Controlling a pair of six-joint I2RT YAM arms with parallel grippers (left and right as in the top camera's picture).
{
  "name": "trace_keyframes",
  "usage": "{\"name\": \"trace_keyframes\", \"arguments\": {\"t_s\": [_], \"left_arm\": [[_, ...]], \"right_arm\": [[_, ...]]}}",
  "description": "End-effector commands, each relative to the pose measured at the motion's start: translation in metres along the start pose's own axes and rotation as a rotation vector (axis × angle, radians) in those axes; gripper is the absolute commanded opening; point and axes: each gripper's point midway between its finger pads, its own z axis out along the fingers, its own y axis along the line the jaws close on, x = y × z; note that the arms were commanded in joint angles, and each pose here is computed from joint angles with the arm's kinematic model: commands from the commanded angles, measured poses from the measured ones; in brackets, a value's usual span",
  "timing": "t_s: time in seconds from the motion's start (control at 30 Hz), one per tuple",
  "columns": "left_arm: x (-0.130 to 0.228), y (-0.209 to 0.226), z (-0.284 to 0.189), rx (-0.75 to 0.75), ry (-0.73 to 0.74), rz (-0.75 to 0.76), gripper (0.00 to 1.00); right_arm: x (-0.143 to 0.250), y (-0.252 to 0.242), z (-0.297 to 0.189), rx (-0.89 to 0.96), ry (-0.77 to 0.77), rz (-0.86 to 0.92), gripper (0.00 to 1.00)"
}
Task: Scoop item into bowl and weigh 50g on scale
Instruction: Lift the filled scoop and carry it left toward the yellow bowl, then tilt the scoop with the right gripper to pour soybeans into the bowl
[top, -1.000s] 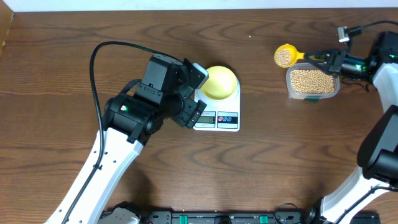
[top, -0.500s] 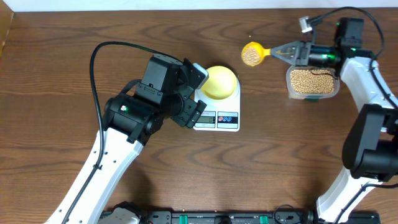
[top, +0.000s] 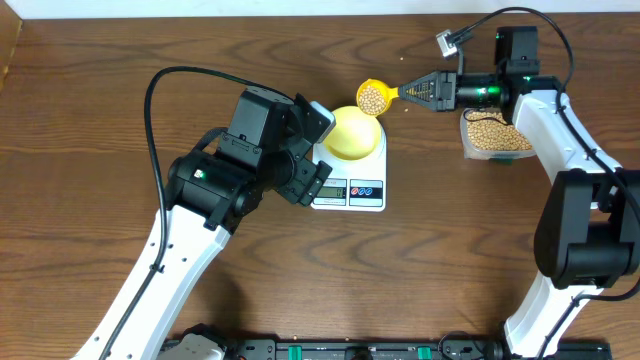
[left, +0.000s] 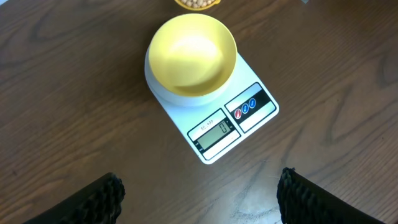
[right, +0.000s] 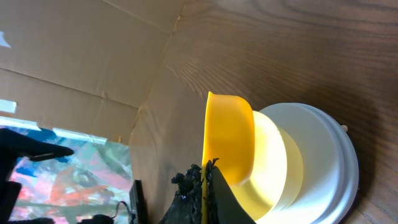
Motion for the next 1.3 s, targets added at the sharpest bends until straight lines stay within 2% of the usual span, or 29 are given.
{"name": "trace_keyframes", "arguments": {"t_s": [0.0,0.5,0.8,1.0,1.27], "left_arm": [[-0.002,0.000,-0.002,0.008,-0.008,0.006,0.81],[-0.002,0.000,-0.002,0.008,-0.008,0.006,0.81],[-0.002,0.000,-0.002,0.008,-0.008,0.006,0.81],[-0.002,0.000,-0.002,0.008,-0.008,0.005,0.81],[-0.002,0.000,-0.002,0.008,-0.008,0.006,0.81]], "right_arm": [[0.004,-0.002,0.008,0.004,0.014,-0.052,0.01],[0.014,0.007,0.030,-0.010,0.060,-0.411,0.01],[0.017,0.000,0.037,0.044,0.084,-0.503,0.01],[0.019,0.001,0.038,0.033,0.094,-0.682,0.01],[0.021,0.003,0.041,0.021,0.101,-0.833,0.01]]}}
